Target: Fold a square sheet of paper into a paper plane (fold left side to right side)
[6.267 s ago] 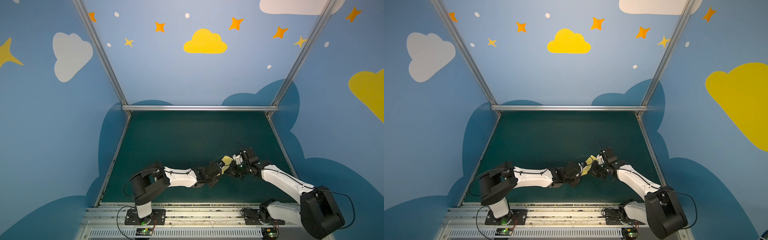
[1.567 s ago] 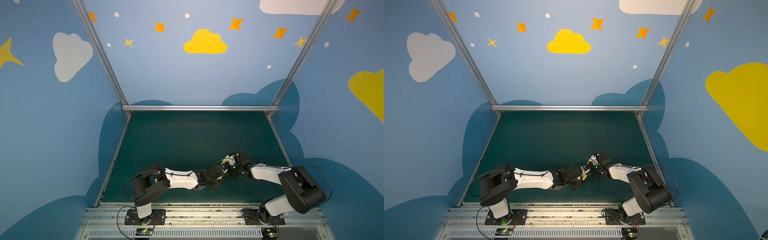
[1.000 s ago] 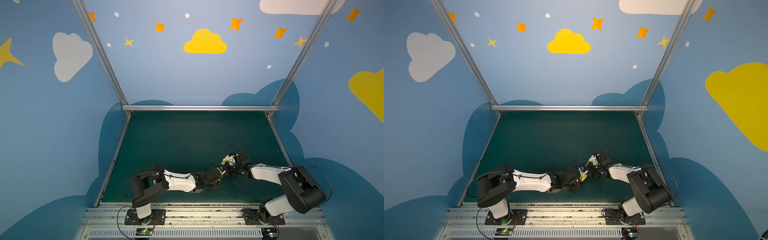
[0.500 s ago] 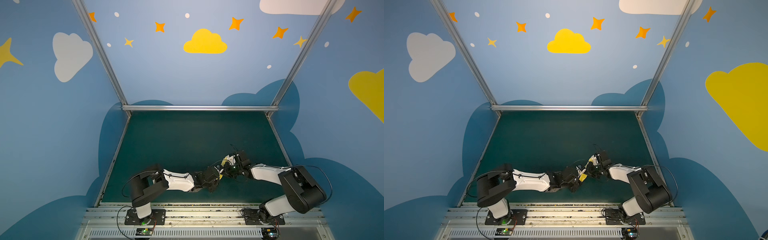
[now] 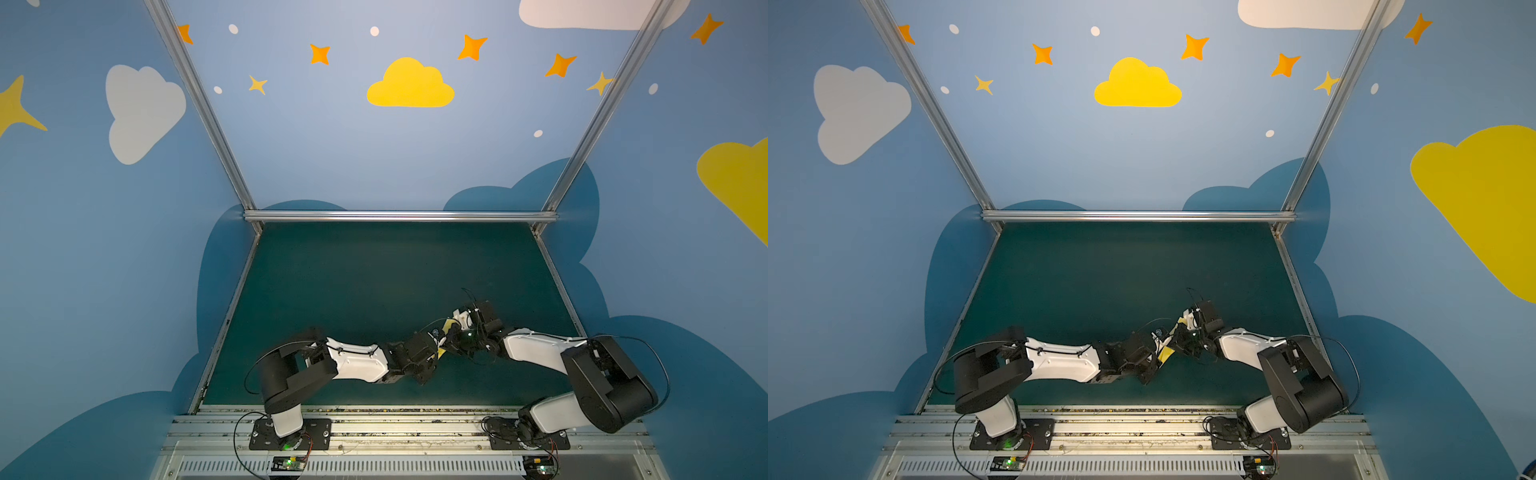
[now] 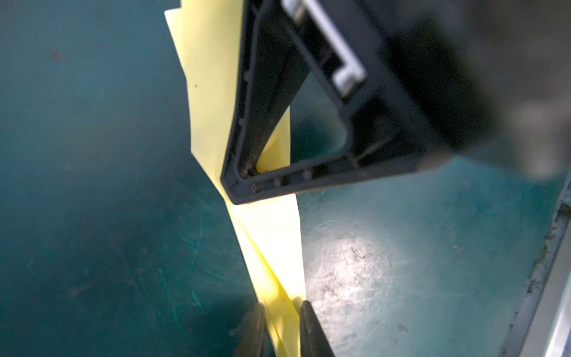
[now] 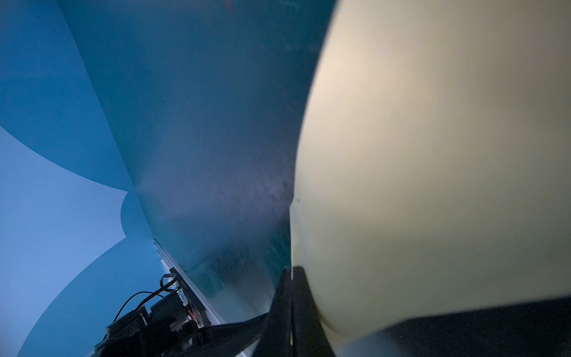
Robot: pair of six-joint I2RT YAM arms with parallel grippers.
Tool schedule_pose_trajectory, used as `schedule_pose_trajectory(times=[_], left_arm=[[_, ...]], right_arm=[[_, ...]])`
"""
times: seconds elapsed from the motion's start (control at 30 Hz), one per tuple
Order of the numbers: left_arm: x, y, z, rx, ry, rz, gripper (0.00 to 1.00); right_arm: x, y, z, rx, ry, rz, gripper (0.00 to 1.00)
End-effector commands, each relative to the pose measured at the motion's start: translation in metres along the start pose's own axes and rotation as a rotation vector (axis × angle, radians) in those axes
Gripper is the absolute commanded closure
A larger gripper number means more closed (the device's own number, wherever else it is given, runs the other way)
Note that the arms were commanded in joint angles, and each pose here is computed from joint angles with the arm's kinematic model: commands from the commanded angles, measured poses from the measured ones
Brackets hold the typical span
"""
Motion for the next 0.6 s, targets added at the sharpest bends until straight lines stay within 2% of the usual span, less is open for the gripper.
schedule_pose_trajectory(times=[0.0, 0.43, 0.57], left_arm=[[0.005, -0.007, -0.015, 0.063, 0.011, 0.011, 0.86], [0.005, -0.008, -0.013, 0.069, 0.016, 0.010, 0.96], [0.005, -0.008, -0.013, 0.069, 0.019, 0.010, 0.97]], right_arm=[[0.003, 0.005, 0.001, -0.004, -0.007, 0.000, 1.00], [0.013, 0.021, -0.006, -0.019, 0.012, 0.032, 1.00], [0.009, 0.022, -0.012, -0.018, 0.005, 0.027, 1.00]])
Point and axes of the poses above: each gripper's point midway between its finger pads, its own y axis back along the fingers, its own x axis along the line the jaws close on, z = x × y, the point moved 7 cm from there along y, back along the fingers, and after that the axes turned 6 degrees about y, right-handed, at the moved point
